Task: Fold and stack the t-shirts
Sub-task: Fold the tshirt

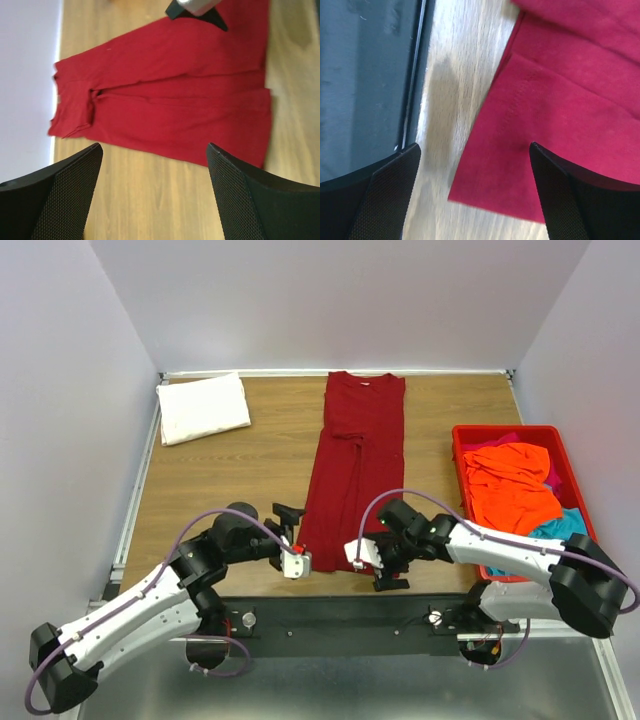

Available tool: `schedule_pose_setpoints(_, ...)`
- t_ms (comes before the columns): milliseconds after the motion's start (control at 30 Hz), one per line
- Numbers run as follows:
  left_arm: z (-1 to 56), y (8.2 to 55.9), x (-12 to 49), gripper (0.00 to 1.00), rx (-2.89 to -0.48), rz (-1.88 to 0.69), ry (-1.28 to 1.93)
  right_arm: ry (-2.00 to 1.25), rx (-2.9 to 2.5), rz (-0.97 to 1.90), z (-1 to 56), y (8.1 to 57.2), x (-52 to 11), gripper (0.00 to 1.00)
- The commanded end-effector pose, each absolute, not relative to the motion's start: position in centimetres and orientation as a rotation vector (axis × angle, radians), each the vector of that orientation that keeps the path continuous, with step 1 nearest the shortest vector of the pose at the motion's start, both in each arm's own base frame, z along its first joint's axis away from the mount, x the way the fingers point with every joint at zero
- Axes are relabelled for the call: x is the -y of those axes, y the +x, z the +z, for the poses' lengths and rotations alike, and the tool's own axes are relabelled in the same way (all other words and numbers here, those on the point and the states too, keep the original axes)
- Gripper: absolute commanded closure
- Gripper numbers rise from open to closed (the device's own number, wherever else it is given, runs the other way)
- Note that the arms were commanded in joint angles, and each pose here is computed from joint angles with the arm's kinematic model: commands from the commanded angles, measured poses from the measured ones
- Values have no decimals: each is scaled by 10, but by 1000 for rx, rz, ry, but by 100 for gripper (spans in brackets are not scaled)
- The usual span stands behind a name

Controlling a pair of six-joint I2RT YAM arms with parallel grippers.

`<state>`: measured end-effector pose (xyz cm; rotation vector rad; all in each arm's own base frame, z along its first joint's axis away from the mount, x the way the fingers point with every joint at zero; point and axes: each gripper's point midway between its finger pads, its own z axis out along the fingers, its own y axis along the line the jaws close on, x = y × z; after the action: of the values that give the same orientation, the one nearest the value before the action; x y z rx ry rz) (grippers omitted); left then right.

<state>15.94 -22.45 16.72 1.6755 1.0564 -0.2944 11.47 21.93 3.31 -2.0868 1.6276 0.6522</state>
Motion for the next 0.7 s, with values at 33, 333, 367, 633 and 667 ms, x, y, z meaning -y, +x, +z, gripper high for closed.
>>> schedule_pose_setpoints(33, 130, 143, 224, 8, -1050, -306, 1830, -2022, -1638, 421, 20, 142, -224, 9)
schedule_pose_setpoints(333, 101, 135, 238, 8, -1022, -304, 1959, -1999, -1712, 267, 10, 158, -211, 38)
schedule_pose_setpoints(367, 95, 134, 238, 8, -1021, -304, 1973, -2001, -1714, 256, 9, 159, -209, 39)
schedule_pose_setpoints(633, 70, 118, 253, 8, -994, -358, 2042, -2013, -1694, 288, 16, 151, -207, 58)
schedule_pose_setpoints(667, 65, 116, 256, 8, -997, -363, 2063, -2012, -1692, 304, 17, 150, -209, 61)
